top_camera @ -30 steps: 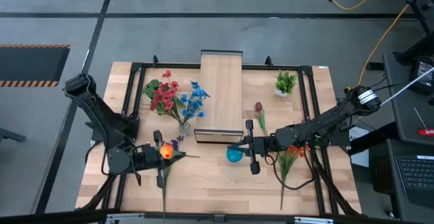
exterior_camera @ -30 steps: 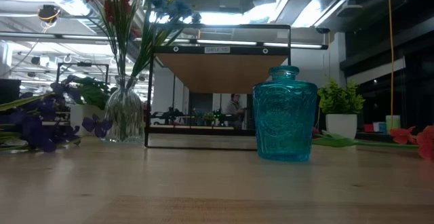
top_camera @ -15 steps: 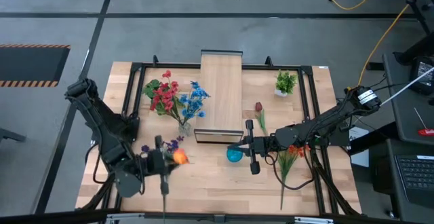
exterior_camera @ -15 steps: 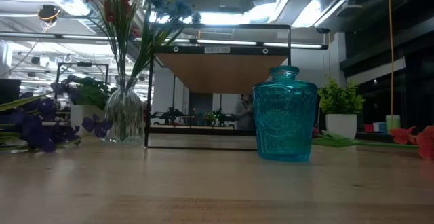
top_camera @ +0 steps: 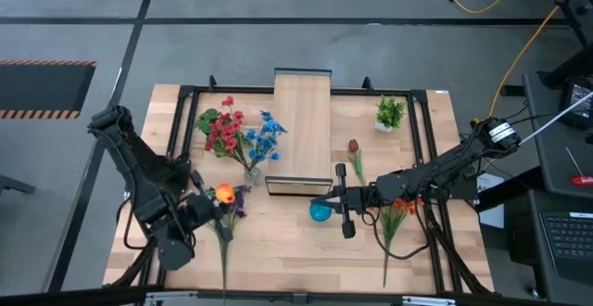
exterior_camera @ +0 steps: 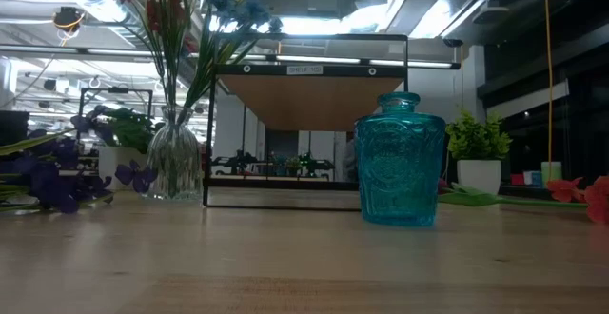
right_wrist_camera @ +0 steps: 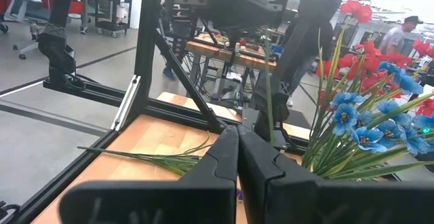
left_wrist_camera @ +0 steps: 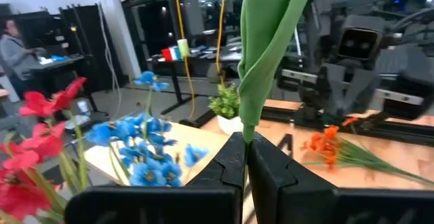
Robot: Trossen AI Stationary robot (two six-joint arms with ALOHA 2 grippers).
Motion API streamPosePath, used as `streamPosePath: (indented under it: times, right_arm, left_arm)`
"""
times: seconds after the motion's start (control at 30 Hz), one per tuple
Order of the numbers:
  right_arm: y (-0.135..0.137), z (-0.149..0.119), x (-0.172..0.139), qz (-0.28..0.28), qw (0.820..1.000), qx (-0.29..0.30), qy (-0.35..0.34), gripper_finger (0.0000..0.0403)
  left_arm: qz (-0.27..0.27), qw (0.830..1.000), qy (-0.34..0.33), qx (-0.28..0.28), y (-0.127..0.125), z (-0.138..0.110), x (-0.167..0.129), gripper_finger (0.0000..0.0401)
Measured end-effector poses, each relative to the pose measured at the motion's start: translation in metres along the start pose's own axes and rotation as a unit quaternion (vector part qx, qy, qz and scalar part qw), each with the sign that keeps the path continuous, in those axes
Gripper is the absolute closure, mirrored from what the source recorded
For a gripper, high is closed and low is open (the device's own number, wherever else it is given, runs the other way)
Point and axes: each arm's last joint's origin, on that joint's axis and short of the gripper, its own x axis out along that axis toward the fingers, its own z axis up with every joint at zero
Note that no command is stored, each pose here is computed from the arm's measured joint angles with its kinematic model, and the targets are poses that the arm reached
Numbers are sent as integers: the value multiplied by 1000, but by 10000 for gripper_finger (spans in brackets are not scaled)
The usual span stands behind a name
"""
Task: Pick and place flowers into a vace then onto a shelf
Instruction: Put the orange tulip into the transparent vase
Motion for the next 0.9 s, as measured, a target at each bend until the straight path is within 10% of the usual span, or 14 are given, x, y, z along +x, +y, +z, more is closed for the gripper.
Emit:
streamPosePath:
  times: [0.9]
  right_arm:
    - [0,0,0,0,1000,-1,0,397]
  left_arm:
    - [43,995,76,47,31,-38,32,398]
